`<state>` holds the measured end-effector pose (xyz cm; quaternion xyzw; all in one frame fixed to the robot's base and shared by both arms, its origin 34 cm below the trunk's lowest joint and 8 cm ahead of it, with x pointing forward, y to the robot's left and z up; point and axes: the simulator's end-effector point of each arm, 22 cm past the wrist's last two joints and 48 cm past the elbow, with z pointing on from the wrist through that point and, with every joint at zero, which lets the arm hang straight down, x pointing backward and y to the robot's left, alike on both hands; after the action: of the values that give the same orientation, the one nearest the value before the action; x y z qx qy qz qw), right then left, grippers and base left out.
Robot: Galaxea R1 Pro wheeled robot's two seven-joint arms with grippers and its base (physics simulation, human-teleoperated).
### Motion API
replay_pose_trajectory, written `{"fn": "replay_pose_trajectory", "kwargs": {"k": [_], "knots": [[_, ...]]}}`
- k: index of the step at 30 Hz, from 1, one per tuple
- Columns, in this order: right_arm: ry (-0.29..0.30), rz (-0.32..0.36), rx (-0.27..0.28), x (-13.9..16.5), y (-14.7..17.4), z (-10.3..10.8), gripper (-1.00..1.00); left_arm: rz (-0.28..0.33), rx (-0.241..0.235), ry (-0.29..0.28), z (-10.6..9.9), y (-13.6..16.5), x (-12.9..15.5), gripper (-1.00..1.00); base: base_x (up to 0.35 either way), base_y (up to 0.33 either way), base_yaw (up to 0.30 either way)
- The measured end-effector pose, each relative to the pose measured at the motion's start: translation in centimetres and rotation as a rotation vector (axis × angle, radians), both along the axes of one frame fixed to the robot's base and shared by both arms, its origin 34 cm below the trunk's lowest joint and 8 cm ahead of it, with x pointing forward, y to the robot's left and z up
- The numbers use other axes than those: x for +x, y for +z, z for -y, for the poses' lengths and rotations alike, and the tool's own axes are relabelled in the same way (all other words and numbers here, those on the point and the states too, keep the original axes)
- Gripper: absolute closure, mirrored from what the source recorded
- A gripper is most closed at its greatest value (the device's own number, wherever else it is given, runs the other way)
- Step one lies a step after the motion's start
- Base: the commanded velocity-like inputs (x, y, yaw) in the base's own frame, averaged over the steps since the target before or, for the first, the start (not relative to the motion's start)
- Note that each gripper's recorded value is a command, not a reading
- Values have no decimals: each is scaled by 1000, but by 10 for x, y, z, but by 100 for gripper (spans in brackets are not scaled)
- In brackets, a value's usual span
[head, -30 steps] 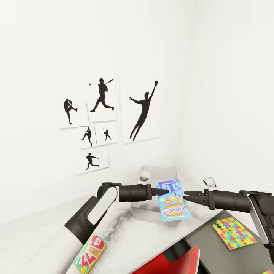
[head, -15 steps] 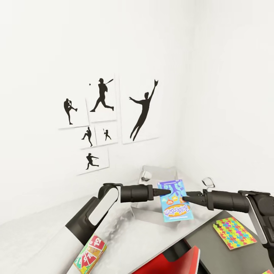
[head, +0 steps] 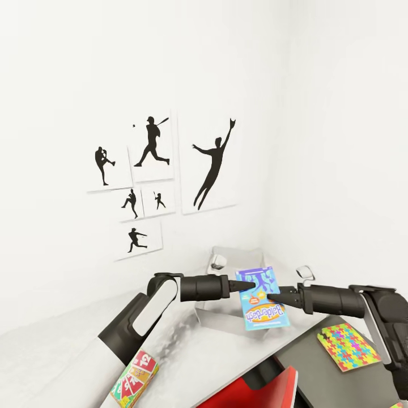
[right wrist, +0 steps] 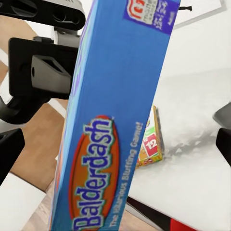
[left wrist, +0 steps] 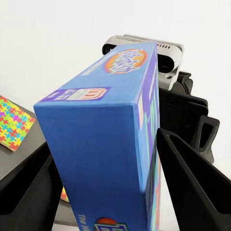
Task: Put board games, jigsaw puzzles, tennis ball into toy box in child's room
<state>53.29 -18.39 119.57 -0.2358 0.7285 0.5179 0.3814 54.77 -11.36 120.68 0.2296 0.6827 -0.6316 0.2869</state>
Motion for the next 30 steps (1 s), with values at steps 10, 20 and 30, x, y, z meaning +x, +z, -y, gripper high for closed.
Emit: {"fn": "replay_pose_trajectory", "kwargs": {"k": [10,20,30], "knots": [[20,-7,9,-3,-3,-12,-100,3,-1,2,1,0,0,100,0,0,0],[30,-11,7,-4,-5,-16,-100,6,-3,7,1,1,1,100,0,0,0],[21,-3,-17,-2,-9,-15,100,-9,-15,-5,2,3,-2,100,0,0,0]]}}
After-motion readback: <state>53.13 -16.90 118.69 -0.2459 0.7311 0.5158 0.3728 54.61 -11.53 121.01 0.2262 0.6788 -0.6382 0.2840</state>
